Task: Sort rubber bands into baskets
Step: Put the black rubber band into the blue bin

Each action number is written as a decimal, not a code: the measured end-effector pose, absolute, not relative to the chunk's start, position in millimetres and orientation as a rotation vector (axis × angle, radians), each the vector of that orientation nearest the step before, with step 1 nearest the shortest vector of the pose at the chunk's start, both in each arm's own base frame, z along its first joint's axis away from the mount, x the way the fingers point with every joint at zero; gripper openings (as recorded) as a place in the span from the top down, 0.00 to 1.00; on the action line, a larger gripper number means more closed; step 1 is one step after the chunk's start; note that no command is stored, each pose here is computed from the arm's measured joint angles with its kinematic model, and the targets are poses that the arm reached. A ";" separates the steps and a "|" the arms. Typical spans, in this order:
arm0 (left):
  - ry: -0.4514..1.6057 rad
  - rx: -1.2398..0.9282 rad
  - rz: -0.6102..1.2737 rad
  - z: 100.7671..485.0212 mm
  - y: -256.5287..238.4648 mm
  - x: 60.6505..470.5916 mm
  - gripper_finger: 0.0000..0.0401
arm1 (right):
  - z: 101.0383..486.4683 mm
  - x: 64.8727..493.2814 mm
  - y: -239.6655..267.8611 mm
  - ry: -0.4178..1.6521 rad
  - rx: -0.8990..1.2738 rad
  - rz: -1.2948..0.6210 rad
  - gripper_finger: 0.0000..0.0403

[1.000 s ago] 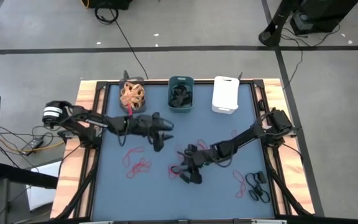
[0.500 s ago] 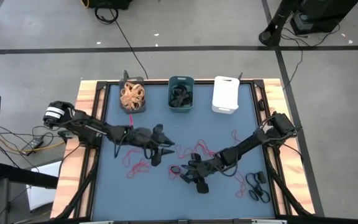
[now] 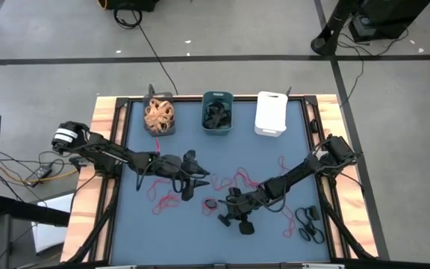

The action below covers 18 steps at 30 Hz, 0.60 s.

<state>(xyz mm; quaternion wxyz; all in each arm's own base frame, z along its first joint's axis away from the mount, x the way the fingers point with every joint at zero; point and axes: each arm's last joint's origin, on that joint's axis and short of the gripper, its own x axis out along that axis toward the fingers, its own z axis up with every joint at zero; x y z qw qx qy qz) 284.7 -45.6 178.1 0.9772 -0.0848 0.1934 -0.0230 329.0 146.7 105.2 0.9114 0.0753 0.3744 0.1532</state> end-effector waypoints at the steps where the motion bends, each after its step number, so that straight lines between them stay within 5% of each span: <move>1: 0.390 -0.170 -0.047 178.1 -45.8 284.7 0.55 | 105.2 329.0 146.5 0.765 0.143 0.287 0.98; 7: 0.391 -0.186 -0.050 178.1 -47.3 284.4 0.55 | 116.1 329.6 144.7 0.712 0.116 0.225 0.92; 18: 0.389 -0.188 -0.038 178.2 -47.0 284.5 0.55 | 99.5 311.4 180.2 0.717 -0.190 0.387 0.36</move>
